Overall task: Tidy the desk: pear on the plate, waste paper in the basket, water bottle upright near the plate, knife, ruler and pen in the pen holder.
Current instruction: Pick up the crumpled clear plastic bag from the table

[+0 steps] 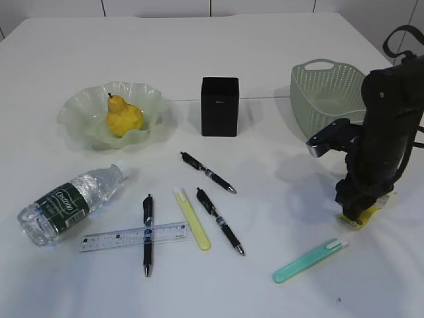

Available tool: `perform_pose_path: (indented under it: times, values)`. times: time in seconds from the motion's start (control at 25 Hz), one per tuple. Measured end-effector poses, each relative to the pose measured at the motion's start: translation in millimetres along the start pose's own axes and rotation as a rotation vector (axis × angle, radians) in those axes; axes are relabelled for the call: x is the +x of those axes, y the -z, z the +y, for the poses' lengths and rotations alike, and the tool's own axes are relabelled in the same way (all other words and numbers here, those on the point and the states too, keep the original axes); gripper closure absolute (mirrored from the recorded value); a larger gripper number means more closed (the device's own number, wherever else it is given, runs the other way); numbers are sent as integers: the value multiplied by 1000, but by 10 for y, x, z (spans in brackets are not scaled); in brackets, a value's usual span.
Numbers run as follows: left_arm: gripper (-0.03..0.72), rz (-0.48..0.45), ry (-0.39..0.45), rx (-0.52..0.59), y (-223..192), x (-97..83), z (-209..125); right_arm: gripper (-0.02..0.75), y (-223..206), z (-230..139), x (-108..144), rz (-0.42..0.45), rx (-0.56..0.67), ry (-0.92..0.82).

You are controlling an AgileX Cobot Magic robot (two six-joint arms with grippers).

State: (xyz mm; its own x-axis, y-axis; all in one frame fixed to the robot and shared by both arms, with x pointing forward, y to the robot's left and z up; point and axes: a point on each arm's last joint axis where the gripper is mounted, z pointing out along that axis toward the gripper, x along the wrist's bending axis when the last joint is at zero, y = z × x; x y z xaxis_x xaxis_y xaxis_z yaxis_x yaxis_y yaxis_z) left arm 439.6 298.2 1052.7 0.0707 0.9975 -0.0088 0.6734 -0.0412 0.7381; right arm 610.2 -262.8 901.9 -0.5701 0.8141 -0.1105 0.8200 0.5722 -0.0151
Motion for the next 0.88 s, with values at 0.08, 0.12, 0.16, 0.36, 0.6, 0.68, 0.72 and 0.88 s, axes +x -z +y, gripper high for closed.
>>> perform_pose_path:
  times: [0.08,0.12,0.16,0.36,0.6,0.68,0.72,0.88]
  values:
    - [232,0,0,0,0,0,0,241,0,-2,-4,-5,2,5]
    - [232,0,0,0,0,0,0,241,0,-2,-4,-5,2,5]
    - [232,0,0,0,0,0,0,241,0,-2,-5,-6,2,6]
    - [232,0,0,0,0,0,0,241,0,-3,-7,-8,3,8]
    - [238,0,0,0,0,0,0,241,0,-5,-7,-7,5,5]
    - [237,0,0,0,0,0,0,241,0,-5,-7,-7,5,5]
    - [237,0,0,0,0,0,0,241,0,-5,-7,-7,5,5]
    - [236,0,0,0,0,0,0,241,0,-5,-7,-7,5,5]
